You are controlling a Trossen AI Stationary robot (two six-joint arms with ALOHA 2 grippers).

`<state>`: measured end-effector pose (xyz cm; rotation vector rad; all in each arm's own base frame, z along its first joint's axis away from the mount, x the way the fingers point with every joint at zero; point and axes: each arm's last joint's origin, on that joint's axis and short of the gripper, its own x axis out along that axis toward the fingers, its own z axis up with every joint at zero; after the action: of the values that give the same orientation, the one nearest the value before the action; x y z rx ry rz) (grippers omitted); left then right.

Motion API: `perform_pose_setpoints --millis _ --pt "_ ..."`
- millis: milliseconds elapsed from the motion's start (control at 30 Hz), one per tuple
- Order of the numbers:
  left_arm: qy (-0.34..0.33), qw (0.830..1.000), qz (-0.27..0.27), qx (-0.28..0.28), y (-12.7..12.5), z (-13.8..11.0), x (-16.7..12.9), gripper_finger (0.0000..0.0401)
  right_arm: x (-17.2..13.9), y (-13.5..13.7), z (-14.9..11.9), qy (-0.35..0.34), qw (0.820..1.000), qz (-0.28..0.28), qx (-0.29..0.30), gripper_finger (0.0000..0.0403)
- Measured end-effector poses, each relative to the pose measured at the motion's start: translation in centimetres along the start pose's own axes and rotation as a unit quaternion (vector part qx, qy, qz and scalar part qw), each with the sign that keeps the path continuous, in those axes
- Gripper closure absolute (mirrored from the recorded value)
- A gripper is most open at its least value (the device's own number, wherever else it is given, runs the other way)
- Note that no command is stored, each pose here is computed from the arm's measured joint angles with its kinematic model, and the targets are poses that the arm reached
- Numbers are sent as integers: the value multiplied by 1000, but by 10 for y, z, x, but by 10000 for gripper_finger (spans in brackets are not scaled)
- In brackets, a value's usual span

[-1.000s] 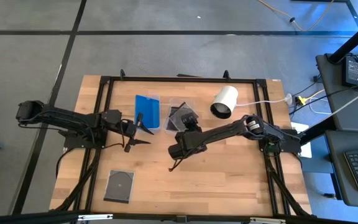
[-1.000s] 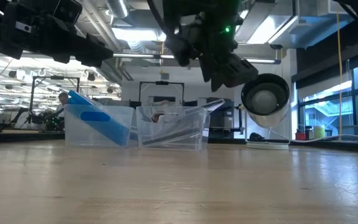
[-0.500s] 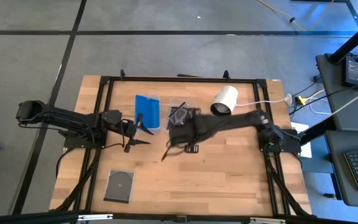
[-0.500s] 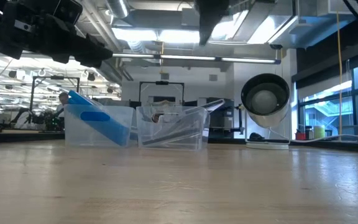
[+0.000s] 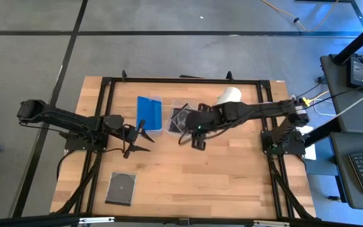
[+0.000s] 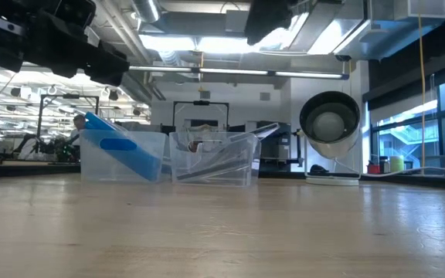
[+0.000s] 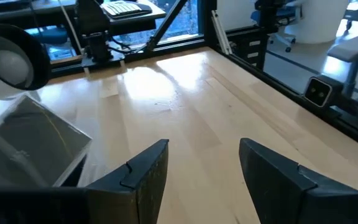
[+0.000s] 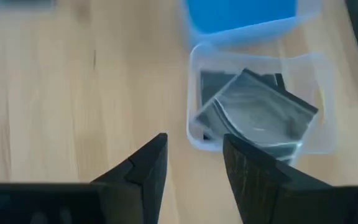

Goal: Pick & place jewel cases by type
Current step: Put the right black cd case into the right transparent bin

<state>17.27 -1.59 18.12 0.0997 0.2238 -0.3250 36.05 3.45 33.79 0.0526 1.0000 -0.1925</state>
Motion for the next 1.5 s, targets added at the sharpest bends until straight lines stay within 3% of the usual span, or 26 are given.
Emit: perform_pose_setpoints --millis 100,233,333,567,667,767,967,1167,1300,1500 --pt "0 1000 -6 -5 -2 0 0 205 6 -20 -7 -29 995 5 100 244" --pt "2 1000 -13 -20 -4 0 1 208 14 -47 -23 11 976 26 215 244" --pt "5 999 -15 -29 -5 -1 1 209 20 -63 -27 25 967 36 252 244" --pt "6 999 -15 -30 -5 -1 1 205 18 -83 -20 -1 985 32 169 244" --pt "6 999 -14 -31 -5 -1 1 205 17 -98 -19 -6 975 25 219 244" --pt "6 999 -12 -30 -5 -1 1 205 20 -122 -23 21 960 56 272 244" --pt "7 999 -9 -30 -5 -1 1 205 47 -154 -30 67 953 73 288 244" --pt "7 999 -9 -30 -5 -1 1 209 72 -151 -34 105 967 48 228 244" --pt "7 1000 -9 -30 -5 -1 1 207 75 -150 -39 131 956 16 263 244" --pt "7 999 -9 -30 -5 -1 1 207 75 -150 -38 130 949 13 286 244"
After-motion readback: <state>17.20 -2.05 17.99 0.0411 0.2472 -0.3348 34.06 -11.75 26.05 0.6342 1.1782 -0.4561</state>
